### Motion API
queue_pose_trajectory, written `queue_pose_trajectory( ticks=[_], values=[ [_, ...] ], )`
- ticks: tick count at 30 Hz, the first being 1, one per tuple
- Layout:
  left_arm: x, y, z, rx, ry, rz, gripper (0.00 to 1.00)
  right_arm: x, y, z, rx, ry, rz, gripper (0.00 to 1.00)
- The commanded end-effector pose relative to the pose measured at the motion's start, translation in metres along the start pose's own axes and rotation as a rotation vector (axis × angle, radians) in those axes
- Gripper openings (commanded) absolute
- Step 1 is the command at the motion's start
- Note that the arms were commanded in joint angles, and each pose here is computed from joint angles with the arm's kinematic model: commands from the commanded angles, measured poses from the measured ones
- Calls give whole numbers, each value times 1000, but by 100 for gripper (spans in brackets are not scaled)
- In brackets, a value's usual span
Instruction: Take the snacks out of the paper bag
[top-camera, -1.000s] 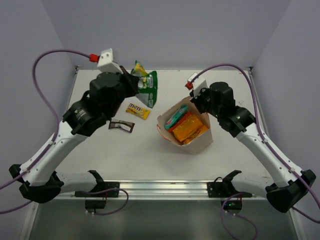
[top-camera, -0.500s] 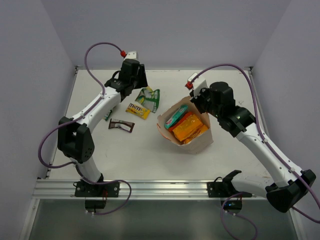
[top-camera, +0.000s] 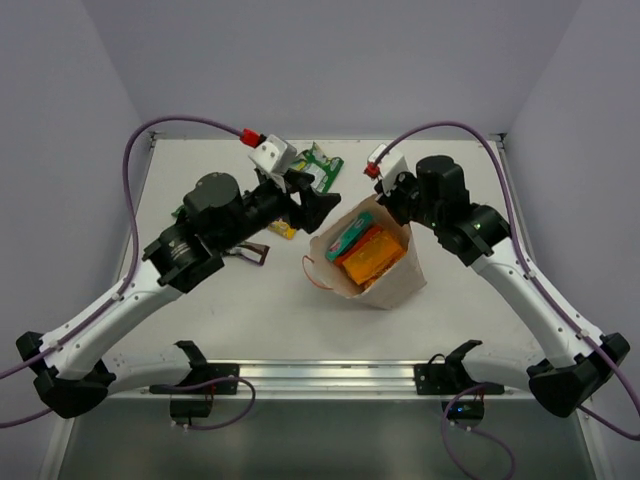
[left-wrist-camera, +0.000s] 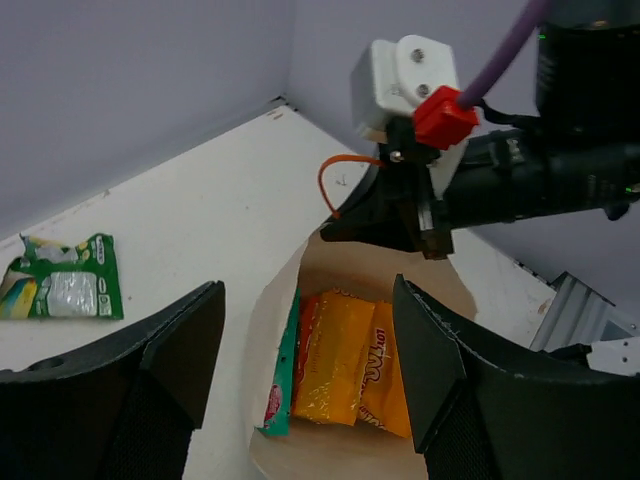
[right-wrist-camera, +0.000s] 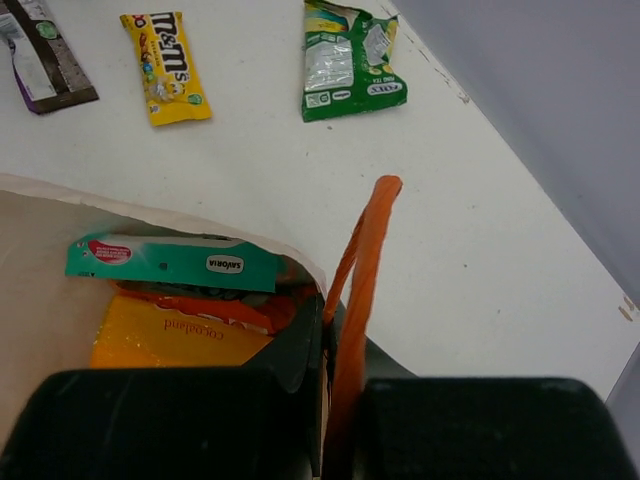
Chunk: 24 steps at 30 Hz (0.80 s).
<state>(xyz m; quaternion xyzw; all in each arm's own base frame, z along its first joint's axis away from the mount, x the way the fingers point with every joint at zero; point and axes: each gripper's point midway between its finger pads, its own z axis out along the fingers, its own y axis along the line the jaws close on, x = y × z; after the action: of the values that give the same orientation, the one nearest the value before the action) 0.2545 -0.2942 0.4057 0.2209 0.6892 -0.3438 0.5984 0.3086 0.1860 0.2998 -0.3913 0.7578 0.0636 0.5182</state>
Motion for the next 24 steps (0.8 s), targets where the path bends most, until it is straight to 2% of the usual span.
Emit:
queue_pose_trajectory(
  ticks=[1,3,7,12,22,24],
  values=[
    [35,-18,4,101,72,145,72,-87,-24,-35,64,-278,-114,0],
    [58,-30,10,131,133,175,72,-96,-25,-41,73,-309,-155,0],
    [101,-35,32,74,245,189,68,-105,-25,-46,69,-333,-196,0],
    [125,-27,45,-6,279,189,62,-101,-20,-42,53,-321,-197,0],
    [179,16,72,-259,345,195,61,-95,-17,-37,49,-325,-161,0],
    [184,19,77,-277,356,201,58,-95,-15,-38,43,-330,-154,0]
  ],
)
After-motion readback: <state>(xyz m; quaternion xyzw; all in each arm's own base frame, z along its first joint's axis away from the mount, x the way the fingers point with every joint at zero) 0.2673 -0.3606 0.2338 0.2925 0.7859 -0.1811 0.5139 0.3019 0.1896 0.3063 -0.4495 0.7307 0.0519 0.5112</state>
